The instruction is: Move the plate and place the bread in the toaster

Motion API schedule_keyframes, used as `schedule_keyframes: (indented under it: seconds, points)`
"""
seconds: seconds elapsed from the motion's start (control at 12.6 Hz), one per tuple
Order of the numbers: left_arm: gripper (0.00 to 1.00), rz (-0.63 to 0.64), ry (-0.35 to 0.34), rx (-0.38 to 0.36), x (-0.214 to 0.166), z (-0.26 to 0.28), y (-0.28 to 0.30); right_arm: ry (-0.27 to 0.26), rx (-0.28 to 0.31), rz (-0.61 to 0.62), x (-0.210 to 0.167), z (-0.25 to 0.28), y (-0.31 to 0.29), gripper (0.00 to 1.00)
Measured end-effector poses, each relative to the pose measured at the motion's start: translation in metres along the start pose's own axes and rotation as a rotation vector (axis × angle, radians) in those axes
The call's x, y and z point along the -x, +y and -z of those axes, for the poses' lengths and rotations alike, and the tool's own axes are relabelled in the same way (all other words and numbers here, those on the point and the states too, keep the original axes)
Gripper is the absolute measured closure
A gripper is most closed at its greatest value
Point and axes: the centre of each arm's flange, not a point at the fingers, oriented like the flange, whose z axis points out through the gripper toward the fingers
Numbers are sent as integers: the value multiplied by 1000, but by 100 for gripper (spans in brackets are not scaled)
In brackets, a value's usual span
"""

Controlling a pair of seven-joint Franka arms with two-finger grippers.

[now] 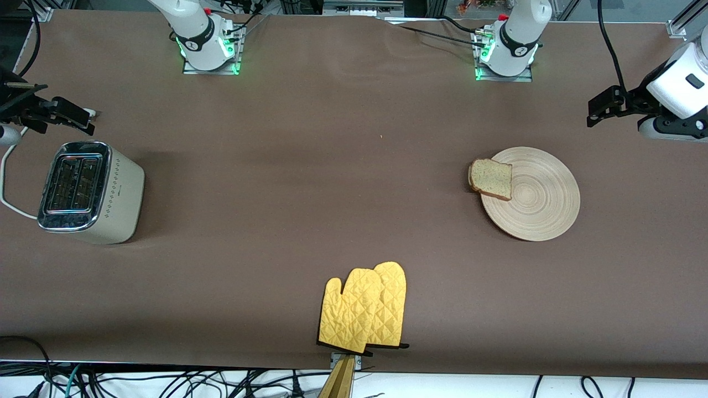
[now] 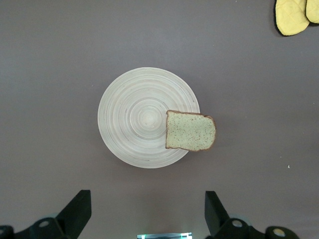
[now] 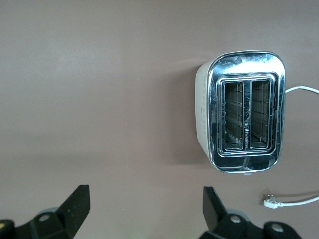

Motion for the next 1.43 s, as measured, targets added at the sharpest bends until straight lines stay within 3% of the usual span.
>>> schedule_keyframes:
  seconds: [1.43]
  points:
    - [0, 1, -13, 0, -1, -8, 0, 3, 0, 3, 0, 0, -2, 0]
